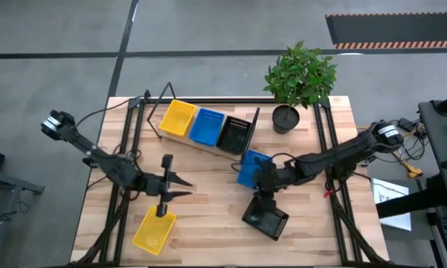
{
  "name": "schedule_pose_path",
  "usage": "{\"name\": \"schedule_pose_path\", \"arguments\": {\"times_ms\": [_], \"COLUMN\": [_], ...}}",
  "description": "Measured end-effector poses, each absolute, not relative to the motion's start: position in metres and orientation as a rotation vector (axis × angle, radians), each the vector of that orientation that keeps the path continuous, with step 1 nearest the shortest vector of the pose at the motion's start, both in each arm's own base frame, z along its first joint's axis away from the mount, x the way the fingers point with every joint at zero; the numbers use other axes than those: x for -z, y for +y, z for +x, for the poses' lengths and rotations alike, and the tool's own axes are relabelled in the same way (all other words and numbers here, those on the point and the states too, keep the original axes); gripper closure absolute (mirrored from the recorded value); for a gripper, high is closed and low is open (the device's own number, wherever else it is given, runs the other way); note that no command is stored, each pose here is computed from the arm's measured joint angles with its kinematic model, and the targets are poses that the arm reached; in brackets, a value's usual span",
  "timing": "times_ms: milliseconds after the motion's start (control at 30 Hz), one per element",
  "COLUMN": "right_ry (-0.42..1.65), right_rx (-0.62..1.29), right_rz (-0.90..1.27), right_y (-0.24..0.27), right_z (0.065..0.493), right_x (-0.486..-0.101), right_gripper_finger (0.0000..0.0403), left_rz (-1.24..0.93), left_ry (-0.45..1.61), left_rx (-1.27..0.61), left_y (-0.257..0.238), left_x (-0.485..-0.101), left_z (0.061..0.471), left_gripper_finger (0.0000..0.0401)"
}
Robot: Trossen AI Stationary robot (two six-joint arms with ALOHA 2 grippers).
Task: Stack baskets on shelf by color
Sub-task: Stack the blue basket on top of the other blue baskets on the shelf
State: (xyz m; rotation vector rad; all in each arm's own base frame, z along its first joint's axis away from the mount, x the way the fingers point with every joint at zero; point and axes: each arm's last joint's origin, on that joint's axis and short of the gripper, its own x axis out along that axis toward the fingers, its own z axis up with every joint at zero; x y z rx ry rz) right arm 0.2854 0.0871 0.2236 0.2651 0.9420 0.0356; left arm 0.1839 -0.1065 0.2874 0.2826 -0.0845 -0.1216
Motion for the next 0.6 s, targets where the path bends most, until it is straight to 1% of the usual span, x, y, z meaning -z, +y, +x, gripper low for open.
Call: {"name": "schedule_pose_path", "arguments": {"times_ms": [167,433,600], "right_ry": [0.863,0.676,0.581], "right_rx": [-0.015,0.018,-0.025], "right_rz": [0.123,-0.209,-0.276], "right_y": [0.109,0.138,0.138], "right_z": [0.269,0.242,0.239], "right_x": [-0.234,-0.252,-0.26], "right_gripper_finger": [0.031,0.0333,0.0349], "left_rz": [0.31,0.269,0.232], "left_ry": [-0.025,0.11,0.263], "left_rx": [0.129,0.081,0.061], "left_y": [-0.122,-0.129,-0.123], "left_x": [-0.284,-0.266,-0.259], "left_z": [0.209,0.251,0.279], "left_gripper_finger": [0.0319,0.0319,0.0319]}}
